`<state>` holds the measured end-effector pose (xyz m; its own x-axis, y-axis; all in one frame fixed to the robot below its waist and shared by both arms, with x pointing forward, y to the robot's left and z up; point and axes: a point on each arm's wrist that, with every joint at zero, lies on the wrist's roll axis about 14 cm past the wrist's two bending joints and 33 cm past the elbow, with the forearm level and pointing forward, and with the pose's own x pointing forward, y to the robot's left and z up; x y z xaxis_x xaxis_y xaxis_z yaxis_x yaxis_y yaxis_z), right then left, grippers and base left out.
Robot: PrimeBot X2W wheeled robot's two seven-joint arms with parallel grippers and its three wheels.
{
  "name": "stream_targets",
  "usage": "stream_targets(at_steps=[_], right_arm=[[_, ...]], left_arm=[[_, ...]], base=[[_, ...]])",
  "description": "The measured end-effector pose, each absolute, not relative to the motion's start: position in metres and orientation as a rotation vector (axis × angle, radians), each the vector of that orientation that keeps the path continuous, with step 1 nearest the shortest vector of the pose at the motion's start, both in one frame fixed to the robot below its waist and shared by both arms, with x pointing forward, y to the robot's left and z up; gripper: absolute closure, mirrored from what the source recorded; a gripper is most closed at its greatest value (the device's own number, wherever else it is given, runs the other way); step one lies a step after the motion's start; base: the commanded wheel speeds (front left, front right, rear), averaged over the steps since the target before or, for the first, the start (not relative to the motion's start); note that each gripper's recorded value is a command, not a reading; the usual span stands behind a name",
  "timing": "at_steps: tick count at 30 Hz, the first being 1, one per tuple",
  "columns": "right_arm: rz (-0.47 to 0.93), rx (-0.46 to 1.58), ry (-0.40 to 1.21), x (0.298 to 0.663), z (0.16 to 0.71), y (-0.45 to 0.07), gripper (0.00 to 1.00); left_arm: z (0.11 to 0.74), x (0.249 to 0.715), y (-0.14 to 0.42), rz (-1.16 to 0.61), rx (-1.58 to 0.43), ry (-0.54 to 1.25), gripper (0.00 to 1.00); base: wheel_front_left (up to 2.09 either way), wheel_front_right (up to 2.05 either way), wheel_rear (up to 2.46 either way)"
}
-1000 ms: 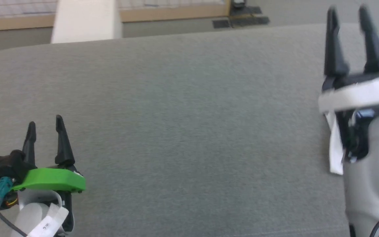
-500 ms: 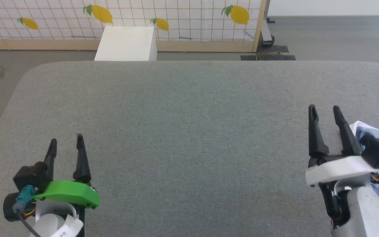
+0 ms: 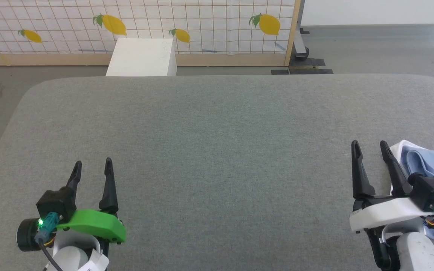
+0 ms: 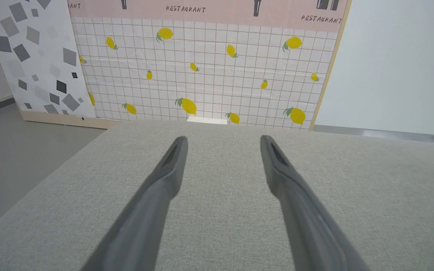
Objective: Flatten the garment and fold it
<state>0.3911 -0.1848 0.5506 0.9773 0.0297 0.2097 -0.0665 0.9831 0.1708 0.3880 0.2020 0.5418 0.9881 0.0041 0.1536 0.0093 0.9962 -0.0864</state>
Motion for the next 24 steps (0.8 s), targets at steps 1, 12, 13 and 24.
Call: stream_targets(at_steps=[1,12,13,24], right_arm=[[0.049,0.178,-0.207,0.39,0.55,-0.185,0.0],[0.043,0.179,-0.178,0.389,0.54,-0.186,0.0],[0.043,0.179,-0.176,0.389,0.54,-0.186,0.0],[0.044,0.182,-0.164,0.39,0.536,-0.185,0.0]], left_arm=[[0.542,0.388,0.201,-0.004,-0.089,-0.155,0.0],[0.538,0.389,0.197,-0.01,-0.104,-0.143,0.0],[0.537,0.389,0.197,-0.009,-0.104,-0.14,0.0],[0.53,0.39,0.197,-0.006,-0.112,-0.115,0.0]], base=[[0.0,0.0,0.0],[0.0,0.0,0.0],[0.0,0.0,0.0],[0.0,0.0,0.0]])
